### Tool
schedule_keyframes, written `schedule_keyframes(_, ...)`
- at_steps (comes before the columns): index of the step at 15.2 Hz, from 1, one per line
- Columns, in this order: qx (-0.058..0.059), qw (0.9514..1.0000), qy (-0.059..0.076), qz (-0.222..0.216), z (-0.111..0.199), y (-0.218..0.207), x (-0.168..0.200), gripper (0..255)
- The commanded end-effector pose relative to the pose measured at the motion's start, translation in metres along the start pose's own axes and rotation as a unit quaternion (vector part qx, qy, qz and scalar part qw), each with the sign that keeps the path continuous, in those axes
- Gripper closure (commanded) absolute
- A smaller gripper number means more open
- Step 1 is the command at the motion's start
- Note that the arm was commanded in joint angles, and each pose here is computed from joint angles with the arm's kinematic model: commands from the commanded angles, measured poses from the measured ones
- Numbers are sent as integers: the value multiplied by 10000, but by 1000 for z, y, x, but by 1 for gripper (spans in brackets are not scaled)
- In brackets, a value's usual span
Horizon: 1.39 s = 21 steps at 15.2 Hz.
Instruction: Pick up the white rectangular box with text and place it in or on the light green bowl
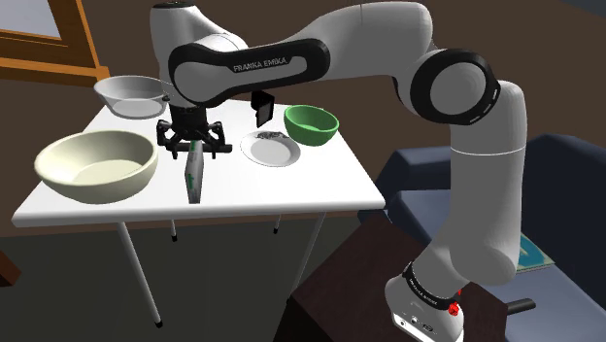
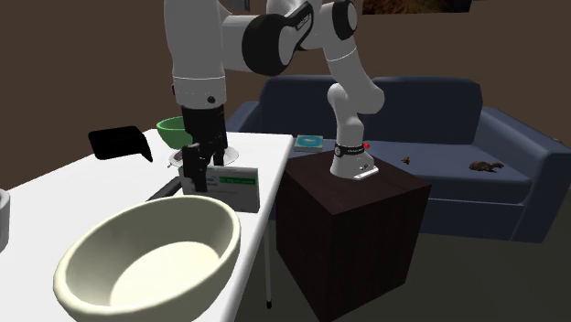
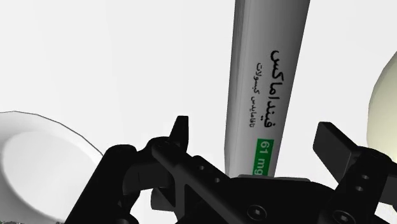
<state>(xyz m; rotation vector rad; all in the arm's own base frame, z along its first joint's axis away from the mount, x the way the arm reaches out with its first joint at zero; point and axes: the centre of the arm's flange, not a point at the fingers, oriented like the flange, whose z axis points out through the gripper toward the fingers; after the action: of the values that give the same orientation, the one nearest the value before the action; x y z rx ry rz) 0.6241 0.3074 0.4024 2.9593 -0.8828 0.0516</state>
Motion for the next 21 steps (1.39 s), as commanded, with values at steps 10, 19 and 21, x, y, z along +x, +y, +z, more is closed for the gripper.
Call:
schedule_keyframes(10,2,10000,1,0,1,0,0,255)
schedule_keyframes(19,2,10000,2,0,-14,1,1,255)
schedule_keyframes(21,2,10000,2,0,-25,1,2,255)
